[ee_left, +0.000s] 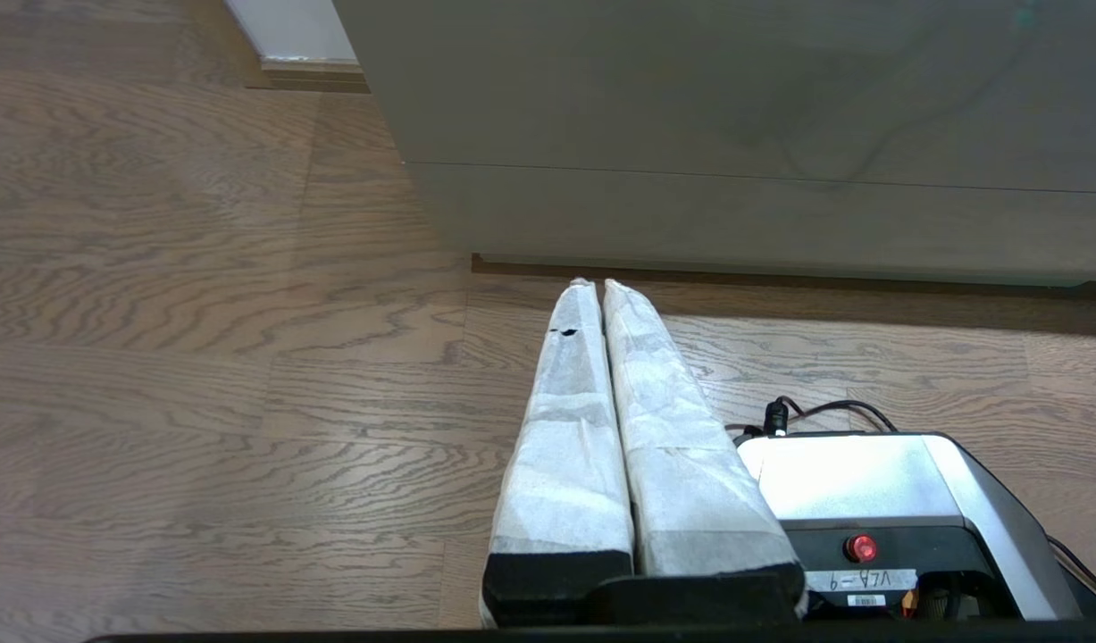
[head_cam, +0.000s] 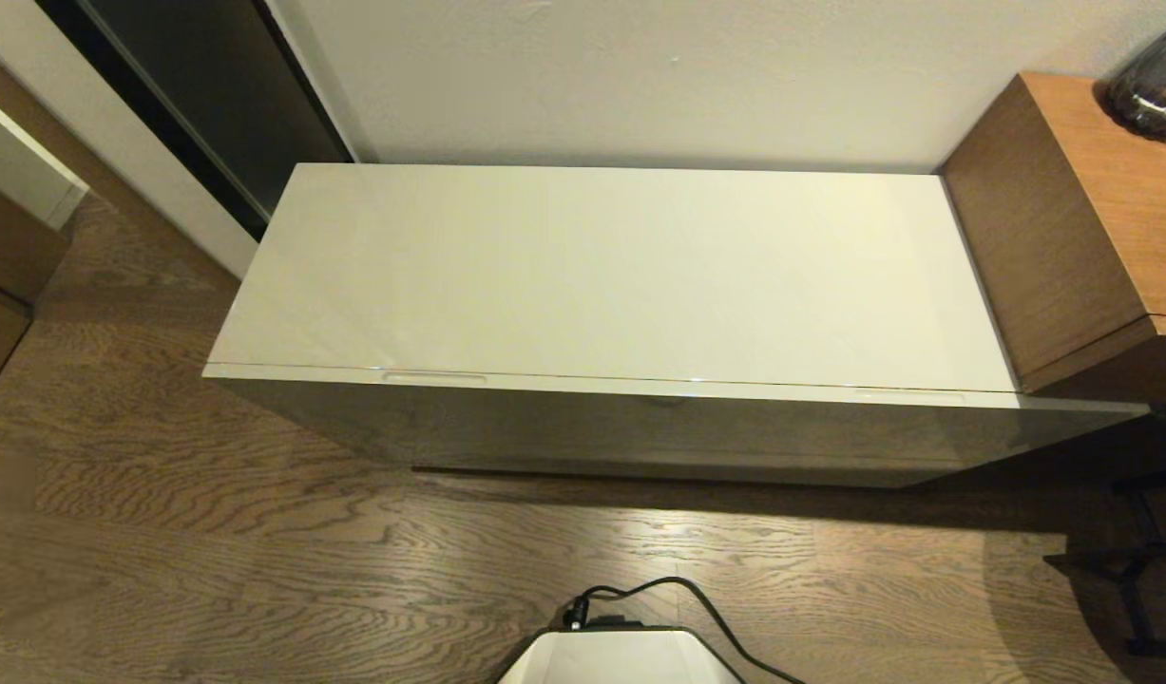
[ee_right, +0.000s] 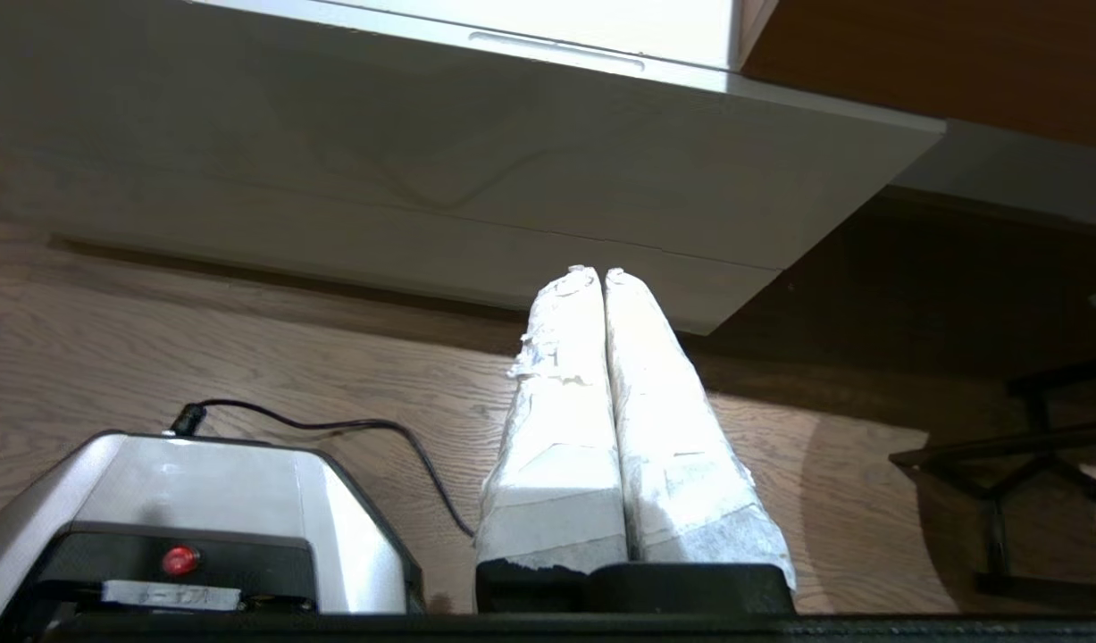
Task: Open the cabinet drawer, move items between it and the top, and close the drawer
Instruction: Open the drawer
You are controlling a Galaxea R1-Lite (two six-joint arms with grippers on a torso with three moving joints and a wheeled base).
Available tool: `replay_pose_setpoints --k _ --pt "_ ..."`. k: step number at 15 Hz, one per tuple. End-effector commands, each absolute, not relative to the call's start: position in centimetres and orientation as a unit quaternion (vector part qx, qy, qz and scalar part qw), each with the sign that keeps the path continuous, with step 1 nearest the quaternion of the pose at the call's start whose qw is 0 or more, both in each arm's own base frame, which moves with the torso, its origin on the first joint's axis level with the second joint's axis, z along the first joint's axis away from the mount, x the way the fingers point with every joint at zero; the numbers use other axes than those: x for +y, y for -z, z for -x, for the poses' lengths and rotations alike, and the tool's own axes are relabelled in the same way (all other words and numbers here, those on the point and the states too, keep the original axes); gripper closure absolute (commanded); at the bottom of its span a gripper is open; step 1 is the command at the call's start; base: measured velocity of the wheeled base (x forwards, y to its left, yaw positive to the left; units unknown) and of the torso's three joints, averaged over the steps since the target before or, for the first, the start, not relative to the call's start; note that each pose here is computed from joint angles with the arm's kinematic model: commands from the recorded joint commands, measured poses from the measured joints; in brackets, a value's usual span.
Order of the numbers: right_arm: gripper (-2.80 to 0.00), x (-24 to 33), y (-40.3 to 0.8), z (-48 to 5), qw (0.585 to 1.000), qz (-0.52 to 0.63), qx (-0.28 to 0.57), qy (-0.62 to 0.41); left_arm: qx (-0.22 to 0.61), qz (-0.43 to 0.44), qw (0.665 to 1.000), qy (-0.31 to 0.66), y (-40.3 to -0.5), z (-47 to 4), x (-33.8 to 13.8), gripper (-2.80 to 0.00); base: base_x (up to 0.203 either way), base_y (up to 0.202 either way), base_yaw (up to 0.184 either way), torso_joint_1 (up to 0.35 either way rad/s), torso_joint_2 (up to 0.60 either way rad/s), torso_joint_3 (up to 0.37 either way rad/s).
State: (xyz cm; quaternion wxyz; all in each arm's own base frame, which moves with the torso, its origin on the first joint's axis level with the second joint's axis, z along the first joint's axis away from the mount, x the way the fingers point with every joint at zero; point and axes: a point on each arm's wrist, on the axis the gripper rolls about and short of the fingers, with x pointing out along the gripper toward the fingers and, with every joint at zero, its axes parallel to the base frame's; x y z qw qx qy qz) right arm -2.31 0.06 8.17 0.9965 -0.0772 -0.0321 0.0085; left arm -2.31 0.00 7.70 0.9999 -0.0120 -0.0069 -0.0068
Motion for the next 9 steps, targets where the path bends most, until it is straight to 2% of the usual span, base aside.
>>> replay_pose_setpoints --k 1,3,5,6,7,9 --pt "0.0 0.0 -8.7 2.5 0.996 0.081 -0.036 -0.003 -0.005 0.012 1.0 0.007 -7.7 2.3 0.0 0.0 0.0 0.0 0.0 0.0 0.0 0.0" --pt "0.0 0.0 -11.0 3.6 0.996 0.077 -0.047 0.002 -0.006 0.012 1.0 0.006 -7.7 2.3 0.0 0.0 0.0 0.0 0.0 0.0 0.0 0.0" --pt "0.0 0.1 -13.0 4.8 0.998 0.061 -0.017 -0.006 -0.006 0.012 1.0 0.007 -7.7 2.3 0.0 0.0 0.0 0.0 0.0 0.0 0.0 0.0" --pt "0.0 0.1 -15.4 5.5 0.999 0.044 -0.007 -0.01 -0.006 0.012 1.0 0.007 -7.7 2.3 0.0 0.0 0.0 0.0 0.0 0.0 0.0 0.0" --pt "0.0 0.1 -17.6 5.4 0.999 0.028 0.027 -0.011 -0.005 0.012 1.0 0.007 -7.7 2.3 0.0 0.0 0.0 0.0 0.0 0.0 0.0 0.0" --pt "0.0 0.0 -19.4 2.6 0.989 0.01 0.147 -0.001 -0.006 0.012 1.0 0.007 -7.7 2.3 0.0 0.0 0.0 0.0 0.0 0.0 0.0 0.0"
